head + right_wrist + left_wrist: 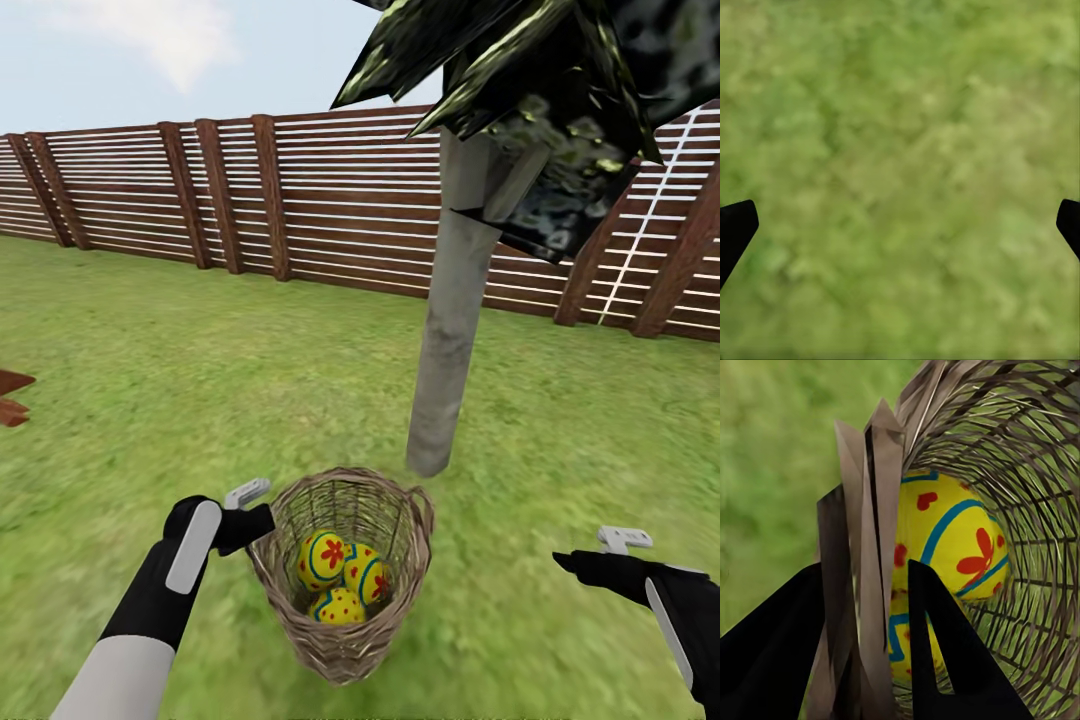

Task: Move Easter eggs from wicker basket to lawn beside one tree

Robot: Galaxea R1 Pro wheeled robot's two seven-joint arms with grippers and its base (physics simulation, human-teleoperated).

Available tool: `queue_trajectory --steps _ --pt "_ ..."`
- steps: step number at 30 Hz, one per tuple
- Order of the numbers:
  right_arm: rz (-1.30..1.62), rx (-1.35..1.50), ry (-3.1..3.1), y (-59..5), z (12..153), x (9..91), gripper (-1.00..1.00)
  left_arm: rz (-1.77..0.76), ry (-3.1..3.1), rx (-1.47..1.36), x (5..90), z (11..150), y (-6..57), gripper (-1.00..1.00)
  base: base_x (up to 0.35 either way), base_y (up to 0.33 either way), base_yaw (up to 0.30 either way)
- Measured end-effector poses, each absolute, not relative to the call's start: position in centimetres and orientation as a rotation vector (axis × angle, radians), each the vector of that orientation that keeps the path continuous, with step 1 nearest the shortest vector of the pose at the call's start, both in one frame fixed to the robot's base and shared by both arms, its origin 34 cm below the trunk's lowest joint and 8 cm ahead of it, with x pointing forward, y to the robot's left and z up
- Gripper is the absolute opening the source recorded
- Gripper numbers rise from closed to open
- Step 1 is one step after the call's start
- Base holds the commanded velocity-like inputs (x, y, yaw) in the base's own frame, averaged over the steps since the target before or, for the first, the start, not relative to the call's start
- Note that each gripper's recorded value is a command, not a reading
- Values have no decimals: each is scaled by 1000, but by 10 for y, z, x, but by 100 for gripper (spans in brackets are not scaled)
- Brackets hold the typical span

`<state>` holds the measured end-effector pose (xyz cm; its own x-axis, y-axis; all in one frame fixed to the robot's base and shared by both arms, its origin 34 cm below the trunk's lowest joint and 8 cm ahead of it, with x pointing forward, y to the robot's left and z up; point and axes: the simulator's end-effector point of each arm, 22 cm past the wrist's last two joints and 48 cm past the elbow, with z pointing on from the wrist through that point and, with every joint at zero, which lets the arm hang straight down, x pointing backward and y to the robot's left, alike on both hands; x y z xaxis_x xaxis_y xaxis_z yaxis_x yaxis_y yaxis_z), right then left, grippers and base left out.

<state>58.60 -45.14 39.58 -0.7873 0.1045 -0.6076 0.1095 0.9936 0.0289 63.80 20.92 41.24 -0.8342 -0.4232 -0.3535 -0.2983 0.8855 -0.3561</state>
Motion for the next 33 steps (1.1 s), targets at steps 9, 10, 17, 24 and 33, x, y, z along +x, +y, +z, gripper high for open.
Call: queue_trajectory --steps 9,10,17,24,33 --pt "-11 149 2484 -452 395 586 100 -388 2620 -523 639 415 212 -100 42 0 0" --pt "-10 149 2484 -451 395 585 100 -387 2619 -522 639 415 213 -100 200 0 0" --pt "-11 149 2484 -452 395 585 100 -387 2604 -520 642 420 213 -100 102 0 0" --pt "-11 151 2485 -452 395 585 100 -386 2606 -520 642 419 213 -100 20 0 0" --pt "-11 151 2485 -452 395 585 100 -385 2603 -520 643 420 213 -100 77 0 0"
